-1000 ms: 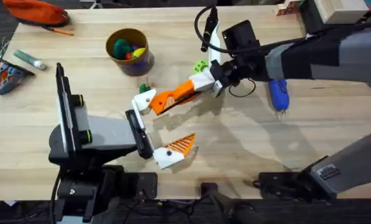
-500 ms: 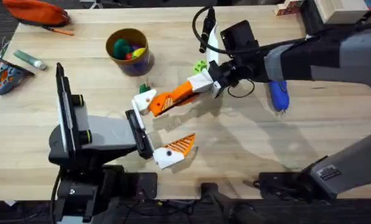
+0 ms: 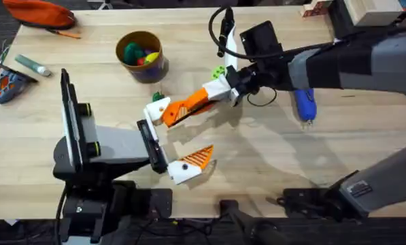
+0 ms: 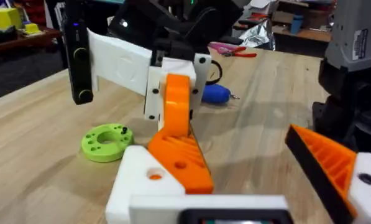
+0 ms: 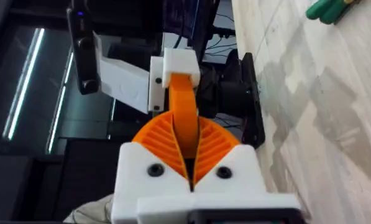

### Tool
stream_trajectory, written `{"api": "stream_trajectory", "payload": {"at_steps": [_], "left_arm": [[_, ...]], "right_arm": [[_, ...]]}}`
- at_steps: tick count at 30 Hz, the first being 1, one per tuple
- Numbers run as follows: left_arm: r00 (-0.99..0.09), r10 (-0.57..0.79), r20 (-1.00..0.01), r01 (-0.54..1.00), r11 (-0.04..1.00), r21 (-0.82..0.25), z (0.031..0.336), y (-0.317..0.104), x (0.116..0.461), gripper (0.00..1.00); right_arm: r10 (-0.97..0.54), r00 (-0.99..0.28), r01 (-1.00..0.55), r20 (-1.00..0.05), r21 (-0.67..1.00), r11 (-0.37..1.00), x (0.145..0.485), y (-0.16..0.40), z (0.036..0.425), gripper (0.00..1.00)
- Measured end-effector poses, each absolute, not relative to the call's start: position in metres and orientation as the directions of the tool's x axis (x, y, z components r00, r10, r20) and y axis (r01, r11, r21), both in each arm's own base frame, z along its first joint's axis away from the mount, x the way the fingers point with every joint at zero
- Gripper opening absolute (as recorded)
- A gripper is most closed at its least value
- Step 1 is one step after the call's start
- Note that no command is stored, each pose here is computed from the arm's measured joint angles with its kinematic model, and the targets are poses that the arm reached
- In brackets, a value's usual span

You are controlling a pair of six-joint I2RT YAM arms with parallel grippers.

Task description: Pick up the gripper from the table and insert it into the empty holder that is missing its gripper. Then pick up a screw, insert it into the mounting hole, and use the screwdriver to tighten it. Finally, clean up the table by picking up the vegetable and placing it into the bucket.

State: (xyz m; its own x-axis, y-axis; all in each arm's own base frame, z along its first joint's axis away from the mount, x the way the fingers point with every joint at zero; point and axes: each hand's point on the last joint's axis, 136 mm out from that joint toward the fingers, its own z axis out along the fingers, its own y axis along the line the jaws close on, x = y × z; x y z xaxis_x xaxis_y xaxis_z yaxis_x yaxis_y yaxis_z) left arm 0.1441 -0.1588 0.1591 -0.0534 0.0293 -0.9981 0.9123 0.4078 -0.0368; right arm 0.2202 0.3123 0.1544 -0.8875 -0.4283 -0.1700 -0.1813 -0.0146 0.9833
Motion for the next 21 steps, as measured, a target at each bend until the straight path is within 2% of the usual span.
{"api": "stream_trajectory", "payload": {"at_steps": [13, 21], "left_arm": [[-0.056, 0.028, -0.998, 0.905, 0.424, -0.039, 0.1593, -0.1575, 0.1469, 0.985], [-0.062, 0.025, -0.998, 0.904, 0.424, -0.046, 0.1591, -0.1575, 0.1469, 0.986]], "right_arm": [[-0.396, -0.897, -0.217, -0.198, 0.976, 0.003, 0.2282, 0.3192, 0.1549, 0.004], [-0.384, -0.909, -0.188, -0.165, 0.982, 0.024, 0.2266, 0.3186, 0.1543, 0.004]]}}
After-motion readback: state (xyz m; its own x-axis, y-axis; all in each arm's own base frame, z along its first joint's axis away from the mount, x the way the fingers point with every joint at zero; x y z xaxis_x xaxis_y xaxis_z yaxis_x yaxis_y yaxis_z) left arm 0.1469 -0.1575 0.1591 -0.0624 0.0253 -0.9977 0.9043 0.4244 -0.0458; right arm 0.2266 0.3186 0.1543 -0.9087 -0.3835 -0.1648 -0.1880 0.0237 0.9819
